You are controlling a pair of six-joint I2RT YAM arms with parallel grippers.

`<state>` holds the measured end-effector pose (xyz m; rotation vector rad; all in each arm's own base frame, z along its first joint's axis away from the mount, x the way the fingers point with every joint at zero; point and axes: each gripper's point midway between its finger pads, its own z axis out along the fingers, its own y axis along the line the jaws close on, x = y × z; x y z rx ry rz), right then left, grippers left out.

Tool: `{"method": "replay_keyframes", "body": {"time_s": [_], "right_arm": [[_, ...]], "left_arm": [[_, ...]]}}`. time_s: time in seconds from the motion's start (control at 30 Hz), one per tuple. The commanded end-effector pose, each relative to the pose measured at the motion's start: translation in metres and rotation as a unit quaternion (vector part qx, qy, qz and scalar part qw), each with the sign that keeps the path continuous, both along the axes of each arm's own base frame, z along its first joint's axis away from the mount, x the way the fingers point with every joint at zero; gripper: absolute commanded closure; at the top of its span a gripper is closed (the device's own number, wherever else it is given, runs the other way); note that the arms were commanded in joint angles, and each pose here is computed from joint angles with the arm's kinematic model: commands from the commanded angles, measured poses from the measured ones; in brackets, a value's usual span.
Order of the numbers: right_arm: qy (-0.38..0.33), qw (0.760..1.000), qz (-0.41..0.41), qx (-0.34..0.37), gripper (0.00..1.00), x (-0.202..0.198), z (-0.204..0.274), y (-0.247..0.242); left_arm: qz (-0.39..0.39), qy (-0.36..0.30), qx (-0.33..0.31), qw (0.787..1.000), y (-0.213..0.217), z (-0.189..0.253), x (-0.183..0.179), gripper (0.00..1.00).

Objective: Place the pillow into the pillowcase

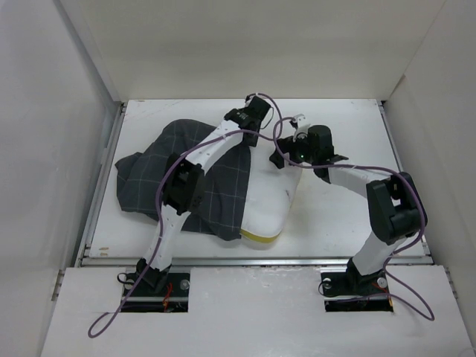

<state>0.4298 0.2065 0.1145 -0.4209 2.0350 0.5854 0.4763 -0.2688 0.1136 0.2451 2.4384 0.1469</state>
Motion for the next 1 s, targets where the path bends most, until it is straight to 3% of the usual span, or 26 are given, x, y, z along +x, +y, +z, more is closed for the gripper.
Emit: {"method": "replay_keyframes", "body": {"time_s": [0.0, 0.03, 0.07, 0.1, 0.13, 0.23, 0.3, 0.47, 0.63, 0.67, 0.77, 0.9, 0.97], "right_arm": [[-0.065, 0.995, 0.079, 0.01, 0.02, -0.008, 0.029, 0.016], [-0.057, 0.992, 0.114, 0.021, 0.02, -0.014, 0.027, 0.025], [-0.054, 0.989, 0.131, 0.029, 0.02, -0.016, 0.027, 0.031], [-0.045, 0.987, 0.148, 0.036, 0.02, -0.018, 0.025, 0.036], [-0.041, 0.984, 0.169, 0.047, 0.01, -0.02, 0.025, 0.043], [-0.019, 0.981, 0.187, 0.047, 0.01, -0.016, 0.013, 0.059], [-0.016, 0.98, 0.195, 0.043, 0.07, -0.011, 0.005, 0.068], [-0.001, 0.975, 0.217, 0.045, 1.0, -0.015, -0.007, 0.088], [-0.173, 0.947, 0.247, 0.113, 1.0, -0.037, 0.1, 0.092], [-0.214, 0.935, 0.252, 0.125, 1.0, -0.05, 0.134, 0.088], [-0.274, 0.91, 0.273, 0.153, 1.0, -0.08, 0.18, 0.083], [-0.278, 0.911, 0.241, 0.187, 1.0, -0.085, 0.194, 0.079], [-0.279, 0.911, 0.221, 0.209, 1.0, -0.085, 0.195, 0.076]], "left_arm": [[-0.009, 0.001, 0.014, 1.0, 0.003, 0.007, 0.0, 0.55], [-0.011, 0.002, 0.009, 1.0, 0.0, 0.009, 0.001, 0.71], [-0.012, 0.002, 0.009, 1.0, 0.0, 0.009, 0.001, 0.72], [-0.011, -0.005, 0.005, 1.0, -0.002, 0.014, 0.003, 0.89], [-0.011, -0.017, -0.003, 1.0, -0.004, 0.023, 0.006, 0.96], [-0.018, -0.049, -0.02, 0.998, -0.009, 0.046, 0.014, 1.0], [-0.025, -0.055, -0.026, 0.998, -0.011, 0.052, 0.015, 1.0], [-0.066, -0.084, -0.081, 0.991, -0.033, 0.094, 0.008, 1.0], [-0.144, -0.136, -0.124, 0.972, -0.077, 0.162, -0.02, 1.0], [-0.165, -0.146, -0.148, 0.964, -0.086, 0.185, -0.032, 1.0], [-0.218, -0.175, -0.193, 0.941, -0.113, 0.228, -0.064, 1.0], [-0.28, -0.202, -0.234, 0.909, -0.134, 0.285, -0.125, 1.0], [-0.33, -0.199, -0.247, 0.889, -0.156, 0.293, -0.163, 1.0]]}}
